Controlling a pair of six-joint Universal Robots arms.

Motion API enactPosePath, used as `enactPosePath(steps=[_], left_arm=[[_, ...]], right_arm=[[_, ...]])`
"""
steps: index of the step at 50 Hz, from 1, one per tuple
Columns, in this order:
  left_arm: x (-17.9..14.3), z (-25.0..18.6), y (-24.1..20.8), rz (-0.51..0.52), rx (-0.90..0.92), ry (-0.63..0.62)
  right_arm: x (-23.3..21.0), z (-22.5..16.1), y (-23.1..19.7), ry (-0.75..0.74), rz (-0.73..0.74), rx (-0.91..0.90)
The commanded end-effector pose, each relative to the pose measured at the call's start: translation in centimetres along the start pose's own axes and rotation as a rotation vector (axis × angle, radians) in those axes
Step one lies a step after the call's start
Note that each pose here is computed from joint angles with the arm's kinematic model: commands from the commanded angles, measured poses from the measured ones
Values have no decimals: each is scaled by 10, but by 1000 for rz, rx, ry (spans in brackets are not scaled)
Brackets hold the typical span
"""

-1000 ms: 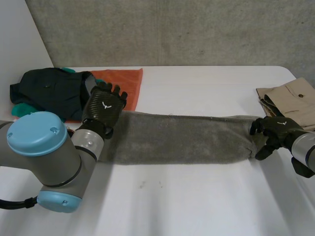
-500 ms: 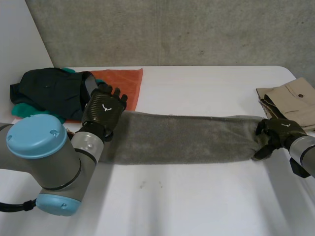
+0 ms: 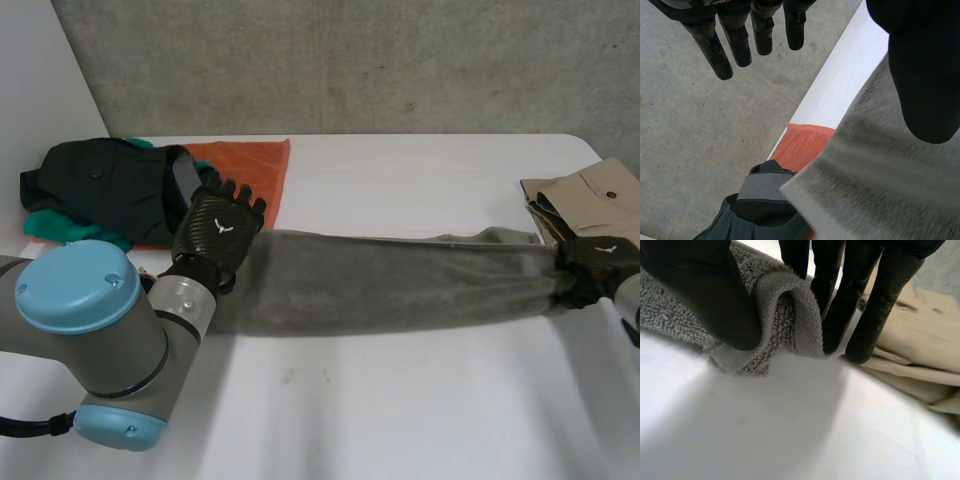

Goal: Fold the laundry.

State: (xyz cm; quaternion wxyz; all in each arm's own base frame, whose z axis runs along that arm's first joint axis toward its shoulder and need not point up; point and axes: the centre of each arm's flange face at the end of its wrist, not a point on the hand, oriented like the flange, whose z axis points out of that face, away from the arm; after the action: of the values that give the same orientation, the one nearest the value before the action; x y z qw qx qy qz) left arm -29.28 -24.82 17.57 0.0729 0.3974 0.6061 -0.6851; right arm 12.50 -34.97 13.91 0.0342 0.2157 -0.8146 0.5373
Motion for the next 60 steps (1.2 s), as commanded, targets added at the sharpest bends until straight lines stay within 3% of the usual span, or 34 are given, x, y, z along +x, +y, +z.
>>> enactPosePath(steps=[1,5,12,19,28,36,42,46,50,54,55,60], left_arm=[[-3,-2,-3,0,6,-7],[-5,-4,-3,-2,6,-10],[-9,-7,-6,-2,10,-19],[-16,-7,-10,-5,23,-37],[-30,-11,-15,-10,30,-72],[-54,-15,-10,-14,9,-140],[-62,-17,1,-25,-25,-161],[-65,-17,4,-39,-32,-167],[-68,-14,1,-68,-17,-175],[-69,-9,-7,-115,24,-172],[-69,-8,-10,-127,35,-167],[-57,-4,-34,-249,137,-91]], right_arm=[[37,-5,1,90,-315,-24],[46,-3,-2,115,-505,-24],[46,-6,-28,163,-664,53],[-41,-31,-86,42,-750,315],[-211,-76,-121,-268,-866,676],[-323,-96,-74,-573,-918,822],[-348,-98,-42,-698,-930,807],[-341,-102,-52,-678,-889,793],[-316,-108,-79,-594,-750,737],[-261,-97,-106,-493,-459,615],[-239,-96,-115,-472,-328,585],[-189,-89,-120,-440,3,481]])
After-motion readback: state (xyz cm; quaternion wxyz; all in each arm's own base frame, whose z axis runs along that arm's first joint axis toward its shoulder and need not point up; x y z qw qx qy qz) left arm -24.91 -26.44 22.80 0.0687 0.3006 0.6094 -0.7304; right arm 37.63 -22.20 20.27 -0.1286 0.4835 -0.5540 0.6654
